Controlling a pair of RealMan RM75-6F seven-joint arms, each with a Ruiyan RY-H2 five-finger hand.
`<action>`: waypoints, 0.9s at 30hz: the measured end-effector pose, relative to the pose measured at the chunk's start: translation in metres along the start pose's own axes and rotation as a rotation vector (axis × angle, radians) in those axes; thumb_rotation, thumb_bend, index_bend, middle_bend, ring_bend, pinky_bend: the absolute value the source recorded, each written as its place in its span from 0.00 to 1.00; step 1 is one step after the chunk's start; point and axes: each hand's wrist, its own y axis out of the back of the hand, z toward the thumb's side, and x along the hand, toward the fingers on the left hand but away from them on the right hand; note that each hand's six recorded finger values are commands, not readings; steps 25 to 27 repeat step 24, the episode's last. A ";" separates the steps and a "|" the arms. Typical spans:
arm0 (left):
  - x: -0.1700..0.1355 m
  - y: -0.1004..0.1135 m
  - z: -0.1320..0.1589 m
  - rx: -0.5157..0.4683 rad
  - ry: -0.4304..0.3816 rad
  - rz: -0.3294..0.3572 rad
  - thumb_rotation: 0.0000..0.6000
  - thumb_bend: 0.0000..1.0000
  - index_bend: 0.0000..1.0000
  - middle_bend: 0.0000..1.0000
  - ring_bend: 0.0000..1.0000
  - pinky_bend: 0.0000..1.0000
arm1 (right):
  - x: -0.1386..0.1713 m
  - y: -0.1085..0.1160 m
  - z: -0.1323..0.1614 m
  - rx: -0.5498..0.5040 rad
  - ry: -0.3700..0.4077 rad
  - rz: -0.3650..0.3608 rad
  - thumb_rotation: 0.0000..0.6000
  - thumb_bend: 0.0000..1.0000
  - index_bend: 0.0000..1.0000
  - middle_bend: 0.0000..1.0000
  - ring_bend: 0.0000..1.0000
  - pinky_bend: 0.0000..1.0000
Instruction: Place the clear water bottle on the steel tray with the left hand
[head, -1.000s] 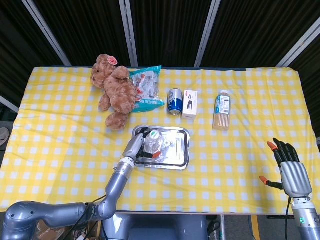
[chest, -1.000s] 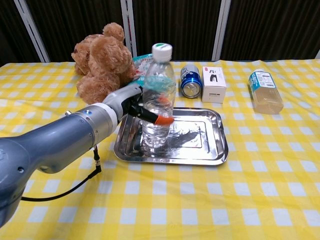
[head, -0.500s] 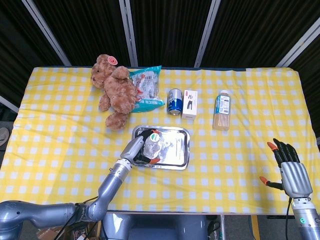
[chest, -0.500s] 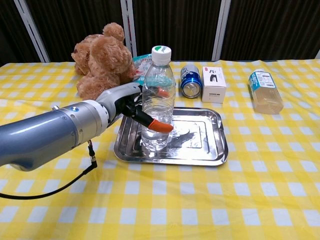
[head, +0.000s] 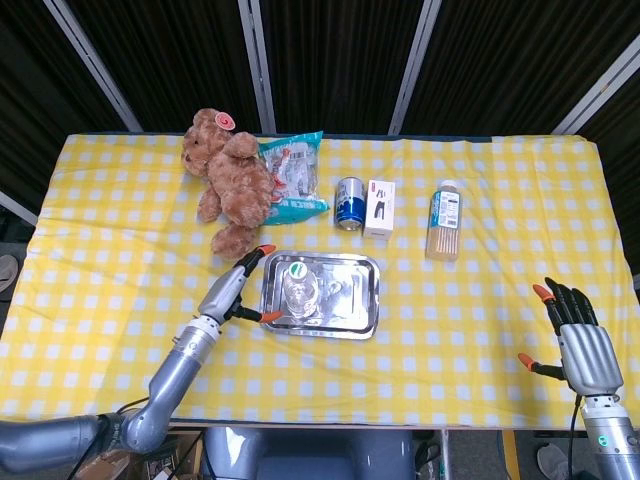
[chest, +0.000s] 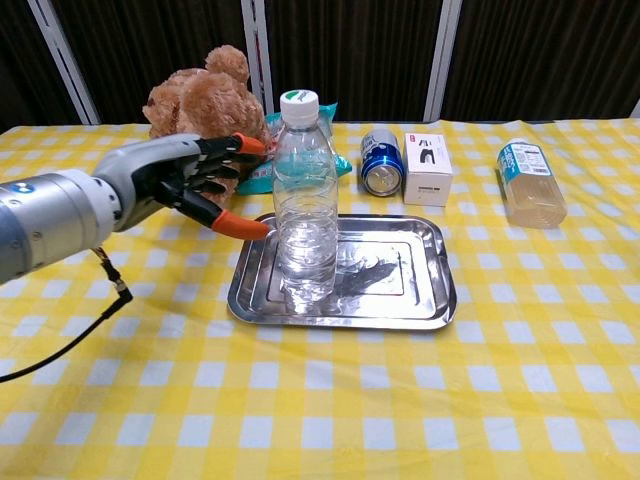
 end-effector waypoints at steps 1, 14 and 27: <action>-0.005 0.006 -0.002 0.006 0.002 0.006 1.00 0.11 0.08 0.01 0.00 0.00 | 0.000 0.000 0.000 -0.001 -0.001 0.000 1.00 0.05 0.10 0.00 0.00 0.00; -0.149 0.124 -0.067 0.356 0.123 0.267 1.00 0.22 0.16 0.05 0.00 0.00 | 0.002 0.002 0.006 0.010 0.023 -0.009 1.00 0.05 0.10 0.00 0.00 0.00; -0.226 0.187 -0.117 0.635 0.277 0.585 1.00 0.22 0.16 0.05 0.00 0.00 | -0.002 0.000 0.005 0.049 0.028 -0.025 1.00 0.05 0.10 0.00 0.00 0.00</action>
